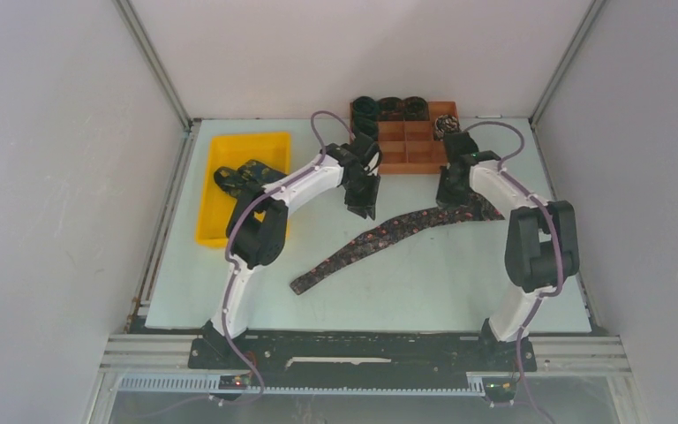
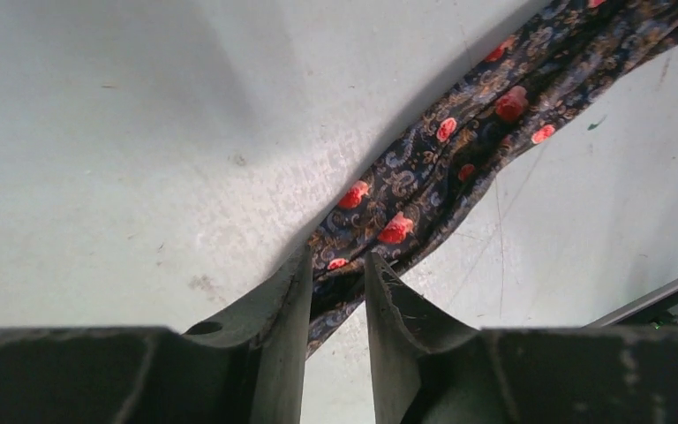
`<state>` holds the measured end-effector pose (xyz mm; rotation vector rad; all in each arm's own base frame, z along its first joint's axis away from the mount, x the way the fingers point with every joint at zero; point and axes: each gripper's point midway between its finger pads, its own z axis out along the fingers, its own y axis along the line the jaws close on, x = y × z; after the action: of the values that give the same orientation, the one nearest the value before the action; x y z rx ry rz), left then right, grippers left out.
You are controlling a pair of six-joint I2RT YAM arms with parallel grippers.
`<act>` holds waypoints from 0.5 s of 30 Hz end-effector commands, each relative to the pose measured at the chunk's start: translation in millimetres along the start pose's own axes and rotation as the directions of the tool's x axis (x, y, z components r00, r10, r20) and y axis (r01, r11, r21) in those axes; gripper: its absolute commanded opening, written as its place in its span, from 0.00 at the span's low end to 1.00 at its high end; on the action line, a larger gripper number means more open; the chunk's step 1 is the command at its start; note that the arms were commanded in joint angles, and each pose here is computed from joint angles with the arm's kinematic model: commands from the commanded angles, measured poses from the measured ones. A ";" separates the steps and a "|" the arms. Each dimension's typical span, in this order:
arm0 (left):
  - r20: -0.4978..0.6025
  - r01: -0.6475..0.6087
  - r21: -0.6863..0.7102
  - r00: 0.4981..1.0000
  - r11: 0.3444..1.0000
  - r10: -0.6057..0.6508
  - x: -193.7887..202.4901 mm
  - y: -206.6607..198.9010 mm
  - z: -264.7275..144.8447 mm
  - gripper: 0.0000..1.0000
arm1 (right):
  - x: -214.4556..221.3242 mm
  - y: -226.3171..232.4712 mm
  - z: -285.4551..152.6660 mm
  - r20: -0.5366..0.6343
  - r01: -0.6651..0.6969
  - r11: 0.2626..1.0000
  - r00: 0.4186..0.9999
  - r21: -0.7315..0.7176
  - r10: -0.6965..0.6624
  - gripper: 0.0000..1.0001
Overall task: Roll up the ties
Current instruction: Flatten out the tie at the center of the board.
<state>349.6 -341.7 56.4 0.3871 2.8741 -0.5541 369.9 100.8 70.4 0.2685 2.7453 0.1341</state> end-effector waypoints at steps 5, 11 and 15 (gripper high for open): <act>0.153 -0.095 -0.042 0.983 0.995 0.101 -8.5 -20.2 -69.8 0.33 | -3.5 -79.7 18.8 0.003 -0.133 0.977 0.991 0.168 0.134 0.05; 0.134 -0.138 0.026 0.982 0.990 0.133 12.9 -49.9 -54.4 0.31 | -14.1 -112.9 23.4 0.052 -0.193 0.948 0.981 0.254 0.186 0.07; 0.081 -0.139 0.043 0.988 0.989 0.135 29.2 -54.4 -27.7 0.29 | -16.9 -117.7 31.3 0.052 -0.205 0.944 0.979 0.258 0.198 0.08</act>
<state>312.2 -360.2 103.9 0.5282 2.7382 -0.5539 363.3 -5.6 33.9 0.6058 2.7508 -0.1332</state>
